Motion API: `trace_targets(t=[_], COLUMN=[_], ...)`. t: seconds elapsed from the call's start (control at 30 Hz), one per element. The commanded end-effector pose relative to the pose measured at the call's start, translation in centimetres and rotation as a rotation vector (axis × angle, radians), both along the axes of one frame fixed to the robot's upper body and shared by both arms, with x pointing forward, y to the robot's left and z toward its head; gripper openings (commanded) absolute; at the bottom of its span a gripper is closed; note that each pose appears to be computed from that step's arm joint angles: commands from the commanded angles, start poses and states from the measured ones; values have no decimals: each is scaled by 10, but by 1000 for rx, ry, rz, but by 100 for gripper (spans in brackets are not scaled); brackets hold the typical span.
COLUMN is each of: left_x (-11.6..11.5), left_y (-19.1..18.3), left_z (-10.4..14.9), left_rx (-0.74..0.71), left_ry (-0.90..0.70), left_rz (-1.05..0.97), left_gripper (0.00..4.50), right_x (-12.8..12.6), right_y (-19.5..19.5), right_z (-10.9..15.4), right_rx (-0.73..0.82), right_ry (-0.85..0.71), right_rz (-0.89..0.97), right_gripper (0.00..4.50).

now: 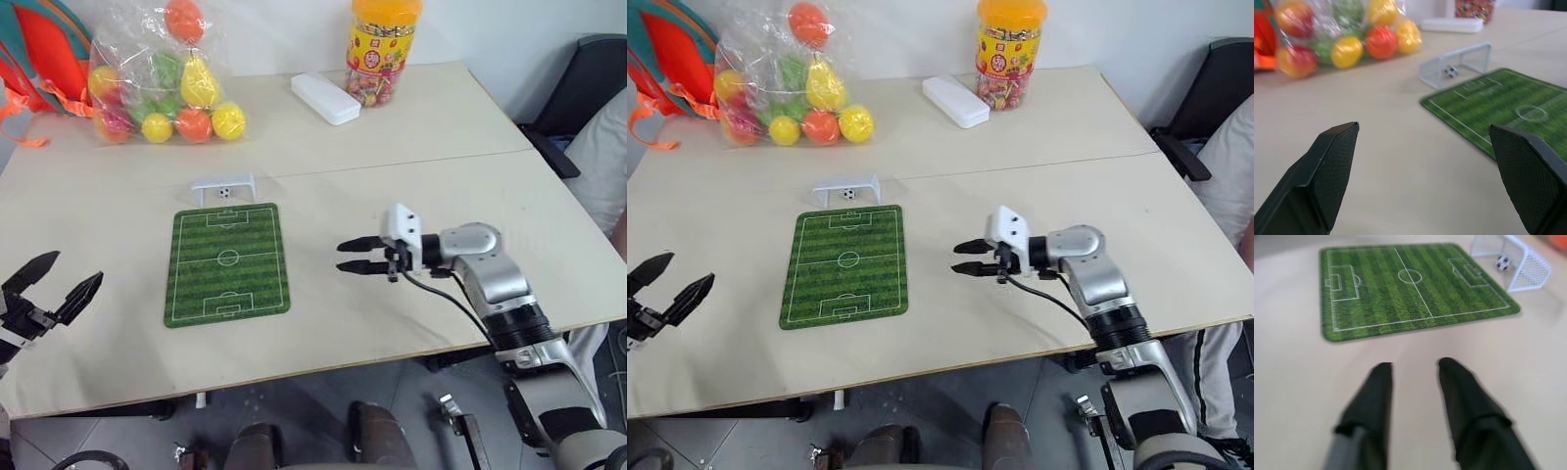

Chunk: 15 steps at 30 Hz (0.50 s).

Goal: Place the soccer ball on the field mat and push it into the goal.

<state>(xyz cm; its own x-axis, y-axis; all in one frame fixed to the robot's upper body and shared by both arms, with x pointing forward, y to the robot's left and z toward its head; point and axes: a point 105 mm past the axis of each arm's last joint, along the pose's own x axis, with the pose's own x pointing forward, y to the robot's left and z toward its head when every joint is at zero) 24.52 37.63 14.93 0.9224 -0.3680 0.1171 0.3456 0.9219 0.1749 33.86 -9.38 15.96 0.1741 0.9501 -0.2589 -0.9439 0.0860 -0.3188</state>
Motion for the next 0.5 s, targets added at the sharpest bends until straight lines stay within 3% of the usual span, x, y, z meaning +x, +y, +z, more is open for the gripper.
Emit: trace_targets(t=[0.03,0.17,0.5], left_x=[-12,-18,-29], left_y=[8,13,14], left_z=[3,1,-7], left_rx=[22,13,-22], left_ry=[5,32,74], left_rz=[-2,9,31], left_gripper=[450,450,450], right_x=[-2,9,20], right_y=[-19,-38,-77], right_z=[7,3,1], right_rx=[33,21,-3], right_ry=[-23,-31,-49], right_rz=[46,-9,-193], right_gripper=[286,435,443])
